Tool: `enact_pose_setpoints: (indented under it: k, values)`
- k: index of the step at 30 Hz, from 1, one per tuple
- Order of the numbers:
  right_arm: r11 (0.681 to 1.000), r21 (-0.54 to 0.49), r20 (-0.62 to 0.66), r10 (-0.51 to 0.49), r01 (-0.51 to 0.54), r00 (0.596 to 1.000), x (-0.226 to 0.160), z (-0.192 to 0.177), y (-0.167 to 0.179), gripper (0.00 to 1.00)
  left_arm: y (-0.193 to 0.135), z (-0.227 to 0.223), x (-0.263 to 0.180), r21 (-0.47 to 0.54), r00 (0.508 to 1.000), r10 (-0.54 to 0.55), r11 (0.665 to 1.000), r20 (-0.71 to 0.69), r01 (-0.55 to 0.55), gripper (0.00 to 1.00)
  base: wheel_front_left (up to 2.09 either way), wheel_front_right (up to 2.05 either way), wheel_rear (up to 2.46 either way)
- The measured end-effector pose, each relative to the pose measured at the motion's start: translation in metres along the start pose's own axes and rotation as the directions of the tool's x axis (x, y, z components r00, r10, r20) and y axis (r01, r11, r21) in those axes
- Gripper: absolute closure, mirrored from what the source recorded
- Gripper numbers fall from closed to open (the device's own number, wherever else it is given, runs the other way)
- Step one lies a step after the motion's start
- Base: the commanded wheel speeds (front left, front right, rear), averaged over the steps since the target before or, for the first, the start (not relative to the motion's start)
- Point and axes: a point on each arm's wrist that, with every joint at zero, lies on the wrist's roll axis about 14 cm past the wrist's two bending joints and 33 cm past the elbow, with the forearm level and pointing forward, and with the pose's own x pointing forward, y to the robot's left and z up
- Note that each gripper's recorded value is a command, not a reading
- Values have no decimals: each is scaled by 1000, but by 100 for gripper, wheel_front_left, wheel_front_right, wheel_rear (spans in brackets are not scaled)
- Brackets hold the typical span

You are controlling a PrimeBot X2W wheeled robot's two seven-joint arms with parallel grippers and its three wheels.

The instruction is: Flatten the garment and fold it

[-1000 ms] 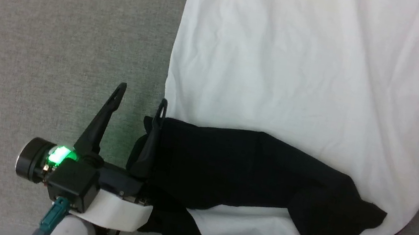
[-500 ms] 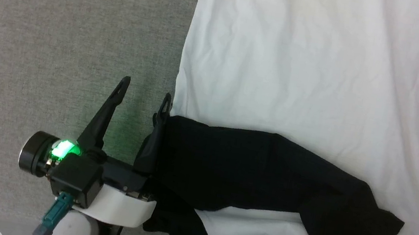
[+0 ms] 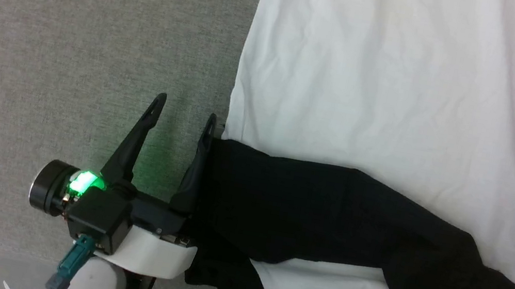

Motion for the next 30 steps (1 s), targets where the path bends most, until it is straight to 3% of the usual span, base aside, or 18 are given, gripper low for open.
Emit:
enact_pose_setpoints:
  k: [1, 2, 16, 23, 30]
  values:
    - [1000, 1, -8, -4, 4, 1000, 1, 0, 0, 80, 0, 0, 0, 0, 1000, 2, 1000, -2, -2, 0, 0, 0, 0]
    - [1000, 4, -13, -9, 9, 1000, 2, 0, -1, 100, 1, -1, 0, 0, 1000, 3, 1000, -2, -3, 0, 0, 0, 0]
    - [999, -7, -41, -54, 53, 998, -16, 5, -8, 100, -1, 13, -2, -6, 1000, 4, 1000, 31, -4, 0, 0, 0, 0]
    - [998, -14, 41, -67, 68, 997, -46, 34, -14, 100, -2, 32, -8, -3, 997, 7, 1000, 77, -7, 0, 0, 0, 0]
    - [987, 10, 95, -160, 159, 983, -90, 55, -53, 100, -8, 47, -14, -9, 994, -6, 1000, 112, 7, 0, 0, 0, 0]
